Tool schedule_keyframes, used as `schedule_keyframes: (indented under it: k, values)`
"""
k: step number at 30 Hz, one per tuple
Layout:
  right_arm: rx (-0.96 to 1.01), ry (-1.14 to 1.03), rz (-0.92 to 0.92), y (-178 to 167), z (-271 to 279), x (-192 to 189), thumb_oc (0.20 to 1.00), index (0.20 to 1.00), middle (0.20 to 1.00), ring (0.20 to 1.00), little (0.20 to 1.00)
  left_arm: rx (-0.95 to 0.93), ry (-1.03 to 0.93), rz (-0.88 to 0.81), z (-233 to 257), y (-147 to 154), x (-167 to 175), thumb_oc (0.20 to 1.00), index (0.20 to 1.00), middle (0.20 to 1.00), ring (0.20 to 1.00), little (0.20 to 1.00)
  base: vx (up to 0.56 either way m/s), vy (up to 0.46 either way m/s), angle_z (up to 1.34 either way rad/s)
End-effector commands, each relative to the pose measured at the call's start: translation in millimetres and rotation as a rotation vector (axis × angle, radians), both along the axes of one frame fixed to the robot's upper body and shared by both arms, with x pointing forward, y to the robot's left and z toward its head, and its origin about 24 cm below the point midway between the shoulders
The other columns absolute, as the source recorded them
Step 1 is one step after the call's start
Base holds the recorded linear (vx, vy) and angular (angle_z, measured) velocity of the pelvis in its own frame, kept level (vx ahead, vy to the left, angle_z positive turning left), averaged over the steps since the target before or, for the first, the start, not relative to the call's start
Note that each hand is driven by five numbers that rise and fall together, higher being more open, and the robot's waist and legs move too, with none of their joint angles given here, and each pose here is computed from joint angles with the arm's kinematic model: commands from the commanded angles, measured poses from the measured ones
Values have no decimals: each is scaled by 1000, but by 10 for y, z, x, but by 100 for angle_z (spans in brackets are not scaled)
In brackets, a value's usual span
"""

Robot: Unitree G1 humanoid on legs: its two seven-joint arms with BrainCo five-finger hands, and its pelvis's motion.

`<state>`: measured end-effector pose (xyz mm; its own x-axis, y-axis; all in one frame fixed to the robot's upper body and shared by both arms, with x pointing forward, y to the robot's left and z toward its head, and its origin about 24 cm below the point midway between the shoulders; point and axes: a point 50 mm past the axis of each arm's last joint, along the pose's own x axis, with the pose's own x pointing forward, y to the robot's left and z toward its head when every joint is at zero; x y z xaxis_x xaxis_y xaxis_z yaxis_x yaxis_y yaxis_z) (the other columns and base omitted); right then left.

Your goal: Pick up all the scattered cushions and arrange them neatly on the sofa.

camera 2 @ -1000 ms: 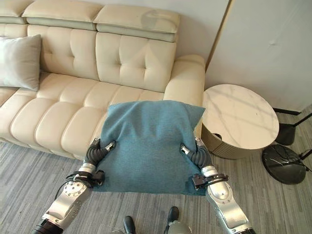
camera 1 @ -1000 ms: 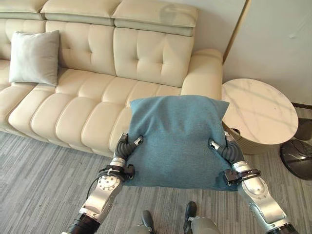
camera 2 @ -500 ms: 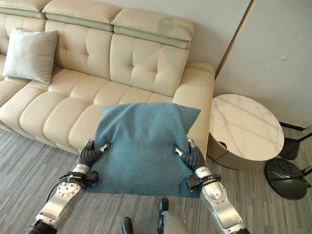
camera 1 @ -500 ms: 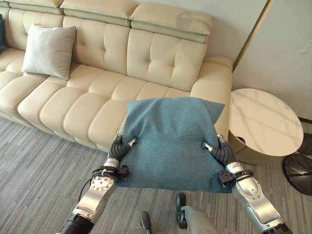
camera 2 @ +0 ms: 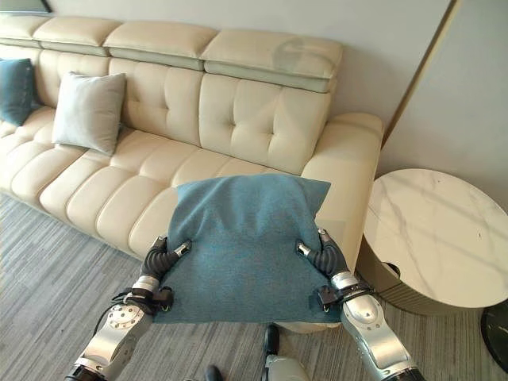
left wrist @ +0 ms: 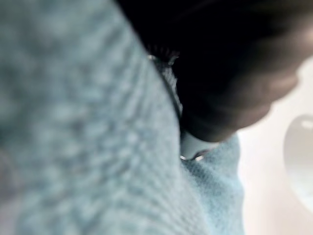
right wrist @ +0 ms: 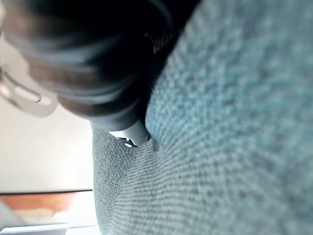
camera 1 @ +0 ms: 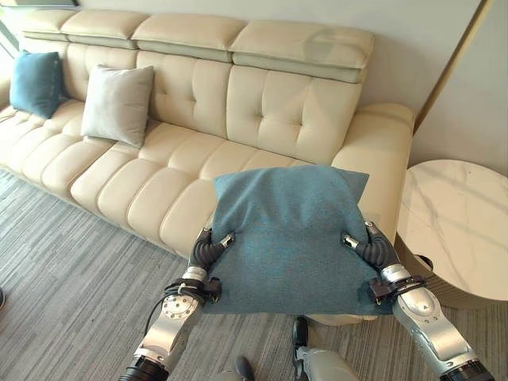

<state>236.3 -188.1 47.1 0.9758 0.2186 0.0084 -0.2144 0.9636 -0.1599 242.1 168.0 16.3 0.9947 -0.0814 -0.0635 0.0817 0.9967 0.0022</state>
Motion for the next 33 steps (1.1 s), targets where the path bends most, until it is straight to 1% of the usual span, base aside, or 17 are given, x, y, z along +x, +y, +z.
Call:
schedule_keyframes:
  k: [1,7,11,14,17,19,24,29,33]
  values:
    - [142,-232,223,489,419,-8,200,200,200,200,200,-55,-257,-180,482,-296,57,200,200,200,200,200,181,93,-63]
    - [125,-221,194,446,387,-7,200,200,200,200,200,-75,-259,-150,494,-297,89,200,200,200,200,200,262,198,-41]
    - [102,-219,184,426,370,2,200,200,200,200,200,-72,-243,-172,455,-354,91,200,200,200,200,200,334,323,-20]
    - [135,-247,221,566,432,77,200,200,200,200,200,-12,-241,-145,445,-236,139,200,200,200,200,200,309,428,-40]
    - [141,-248,235,599,434,68,200,200,200,200,200,8,-224,-139,406,-189,119,200,200,200,200,200,194,228,-129]
    - [149,-239,251,611,427,50,200,200,200,200,200,12,-223,-140,393,-155,85,200,200,200,200,200,249,133,-30]
    - [167,-216,261,615,388,66,200,200,200,200,200,5,-222,-118,381,-135,82,200,200,200,200,200,215,31,-65]
    - [150,-208,206,450,352,13,200,200,200,200,200,-4,-232,-162,392,-210,70,200,200,200,200,200,186,-118,18]
    - [142,-228,204,445,410,52,200,200,200,200,200,-22,-247,-148,431,-240,116,200,200,200,200,200,76,-29,3]
